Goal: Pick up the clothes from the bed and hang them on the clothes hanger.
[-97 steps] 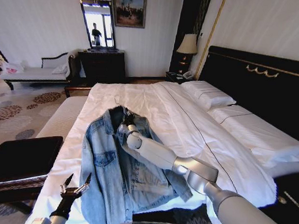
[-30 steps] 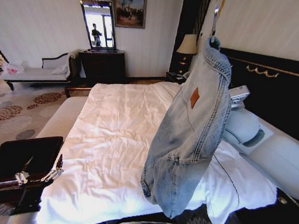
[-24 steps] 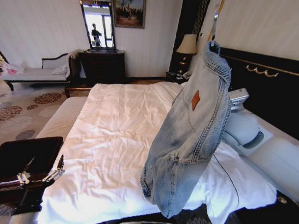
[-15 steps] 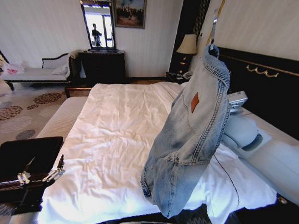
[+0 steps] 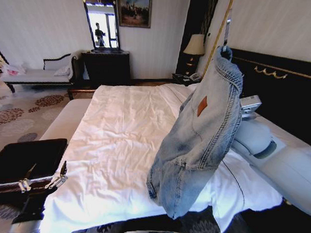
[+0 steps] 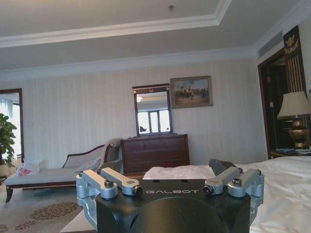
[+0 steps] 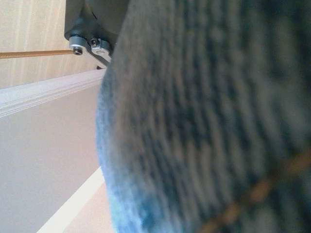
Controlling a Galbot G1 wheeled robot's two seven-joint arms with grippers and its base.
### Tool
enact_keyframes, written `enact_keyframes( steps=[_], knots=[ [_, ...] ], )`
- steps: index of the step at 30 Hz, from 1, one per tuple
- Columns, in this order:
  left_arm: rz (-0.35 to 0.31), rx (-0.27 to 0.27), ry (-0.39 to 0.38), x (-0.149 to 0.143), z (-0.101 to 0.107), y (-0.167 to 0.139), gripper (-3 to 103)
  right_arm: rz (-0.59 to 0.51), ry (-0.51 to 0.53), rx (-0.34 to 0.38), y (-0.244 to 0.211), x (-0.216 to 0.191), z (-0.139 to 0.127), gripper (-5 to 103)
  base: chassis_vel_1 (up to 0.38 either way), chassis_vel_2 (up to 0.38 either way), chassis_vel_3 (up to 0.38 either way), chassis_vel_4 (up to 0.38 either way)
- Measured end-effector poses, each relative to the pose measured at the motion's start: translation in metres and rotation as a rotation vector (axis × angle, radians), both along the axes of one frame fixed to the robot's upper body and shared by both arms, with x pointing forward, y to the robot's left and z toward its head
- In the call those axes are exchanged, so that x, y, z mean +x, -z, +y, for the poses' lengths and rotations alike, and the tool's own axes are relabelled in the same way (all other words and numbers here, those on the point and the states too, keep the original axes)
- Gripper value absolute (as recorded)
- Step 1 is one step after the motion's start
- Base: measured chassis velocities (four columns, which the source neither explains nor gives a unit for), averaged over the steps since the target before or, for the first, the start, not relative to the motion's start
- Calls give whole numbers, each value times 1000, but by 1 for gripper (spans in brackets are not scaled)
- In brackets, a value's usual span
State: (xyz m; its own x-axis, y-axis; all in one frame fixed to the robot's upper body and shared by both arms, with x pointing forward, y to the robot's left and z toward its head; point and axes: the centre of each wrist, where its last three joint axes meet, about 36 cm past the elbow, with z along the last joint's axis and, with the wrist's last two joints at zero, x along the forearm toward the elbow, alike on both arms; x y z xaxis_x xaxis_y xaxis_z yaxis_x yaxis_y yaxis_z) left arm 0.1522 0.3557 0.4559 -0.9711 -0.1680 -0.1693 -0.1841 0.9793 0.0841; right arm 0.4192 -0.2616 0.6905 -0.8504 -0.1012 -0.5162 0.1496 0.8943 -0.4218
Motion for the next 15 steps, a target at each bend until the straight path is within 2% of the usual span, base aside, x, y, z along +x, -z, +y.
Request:
enact_keyframes(
  steps=[4, 15],
  knots=[
    [0, 0, 0, 0, 0, 0, 100, 1, 12, 8, 1, 0, -2, 19, 207, -195, -222, 205],
    [0, 0, 1, 0, 0, 0, 100, -21, 57, 34, -4, -11, -16, 19, 140, -155, -135, 151]
  ],
)
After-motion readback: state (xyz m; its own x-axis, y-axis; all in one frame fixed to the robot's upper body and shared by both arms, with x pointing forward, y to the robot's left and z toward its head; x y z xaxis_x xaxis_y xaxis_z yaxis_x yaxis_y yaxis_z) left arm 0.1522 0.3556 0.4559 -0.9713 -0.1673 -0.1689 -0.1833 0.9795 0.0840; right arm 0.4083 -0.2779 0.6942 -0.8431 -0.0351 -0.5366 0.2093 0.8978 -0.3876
